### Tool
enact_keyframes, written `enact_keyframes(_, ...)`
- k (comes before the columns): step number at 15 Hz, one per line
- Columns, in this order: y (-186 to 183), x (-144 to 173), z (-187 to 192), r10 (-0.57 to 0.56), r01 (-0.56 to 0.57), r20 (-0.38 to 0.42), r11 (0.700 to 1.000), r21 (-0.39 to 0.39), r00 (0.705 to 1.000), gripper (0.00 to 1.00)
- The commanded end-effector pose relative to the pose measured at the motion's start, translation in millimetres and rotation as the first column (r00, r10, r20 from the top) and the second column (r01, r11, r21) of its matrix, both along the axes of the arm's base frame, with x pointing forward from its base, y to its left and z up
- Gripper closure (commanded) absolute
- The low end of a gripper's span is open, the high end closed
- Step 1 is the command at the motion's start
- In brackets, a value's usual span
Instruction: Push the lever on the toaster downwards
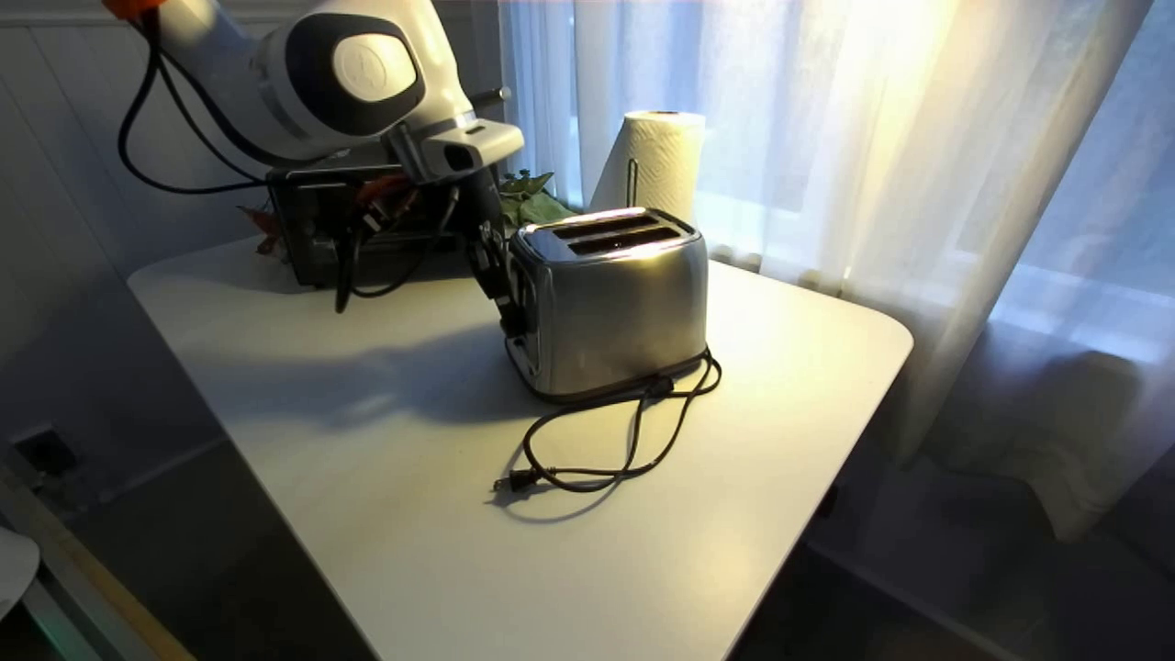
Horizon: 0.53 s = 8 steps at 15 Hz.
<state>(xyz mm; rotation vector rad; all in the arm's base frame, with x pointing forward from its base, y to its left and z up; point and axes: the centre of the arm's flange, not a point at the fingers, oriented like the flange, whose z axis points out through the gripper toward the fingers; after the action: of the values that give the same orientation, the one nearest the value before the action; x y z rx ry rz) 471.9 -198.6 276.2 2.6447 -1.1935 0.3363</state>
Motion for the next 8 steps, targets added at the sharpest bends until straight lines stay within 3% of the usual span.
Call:
enact_keyframes(1,2,-5,-29,-0.014,0.014,0.006,1.0,-0.017,1.0,1.0)
enact_keyframes(8,-8,5,-55,0.0,0.001,-0.024,0.999,0.032,1.0,1.0)
